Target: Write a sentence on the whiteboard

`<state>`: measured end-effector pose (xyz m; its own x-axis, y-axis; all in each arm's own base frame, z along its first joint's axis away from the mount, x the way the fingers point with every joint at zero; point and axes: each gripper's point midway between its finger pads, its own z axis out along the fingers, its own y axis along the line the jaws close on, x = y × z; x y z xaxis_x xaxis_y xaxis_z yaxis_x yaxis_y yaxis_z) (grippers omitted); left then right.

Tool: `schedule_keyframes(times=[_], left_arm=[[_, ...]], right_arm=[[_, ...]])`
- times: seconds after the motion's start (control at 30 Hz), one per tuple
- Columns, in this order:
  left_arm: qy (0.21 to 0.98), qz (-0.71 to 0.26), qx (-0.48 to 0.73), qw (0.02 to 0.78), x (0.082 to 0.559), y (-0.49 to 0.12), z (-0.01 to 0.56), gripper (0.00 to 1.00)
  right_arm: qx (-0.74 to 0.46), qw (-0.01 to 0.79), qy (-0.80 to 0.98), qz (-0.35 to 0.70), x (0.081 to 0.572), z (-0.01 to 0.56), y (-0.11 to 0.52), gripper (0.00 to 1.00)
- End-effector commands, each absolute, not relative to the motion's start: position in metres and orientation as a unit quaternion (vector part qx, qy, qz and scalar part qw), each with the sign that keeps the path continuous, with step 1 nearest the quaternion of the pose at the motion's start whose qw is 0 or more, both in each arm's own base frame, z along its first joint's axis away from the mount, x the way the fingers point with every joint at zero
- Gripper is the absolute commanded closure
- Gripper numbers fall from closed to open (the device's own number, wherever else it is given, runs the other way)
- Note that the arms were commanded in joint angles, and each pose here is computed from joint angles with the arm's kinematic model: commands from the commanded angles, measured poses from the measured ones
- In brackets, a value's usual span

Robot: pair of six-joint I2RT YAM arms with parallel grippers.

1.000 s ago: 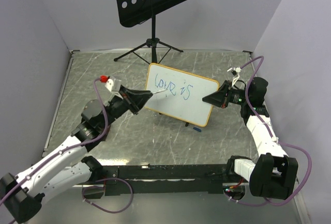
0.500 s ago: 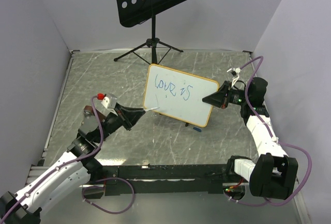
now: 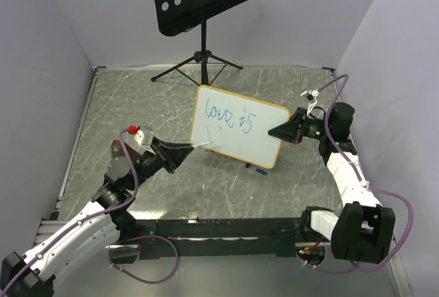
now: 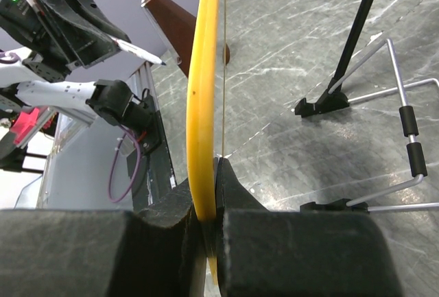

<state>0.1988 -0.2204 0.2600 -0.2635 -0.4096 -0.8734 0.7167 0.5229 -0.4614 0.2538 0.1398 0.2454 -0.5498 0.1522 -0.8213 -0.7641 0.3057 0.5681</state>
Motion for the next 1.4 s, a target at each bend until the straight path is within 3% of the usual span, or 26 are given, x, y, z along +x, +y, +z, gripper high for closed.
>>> schedule_keyframes(times=[0.0,1.37], left_arm=[[0.609,-0.497,0.113,0.608,0.1952,-0.2198,0.277,0.99],[0.592,-0.53,0.105,0.598,0.1863,-0.2218,0.2761,0.99]], right_arm=[[-0.265,0.439,0.666,0.542,0.2516,0.2594,0.1415,1.0],[-0.263,0.438,0.667,0.542,0.2522,0.2586,0.1414,1.0]])
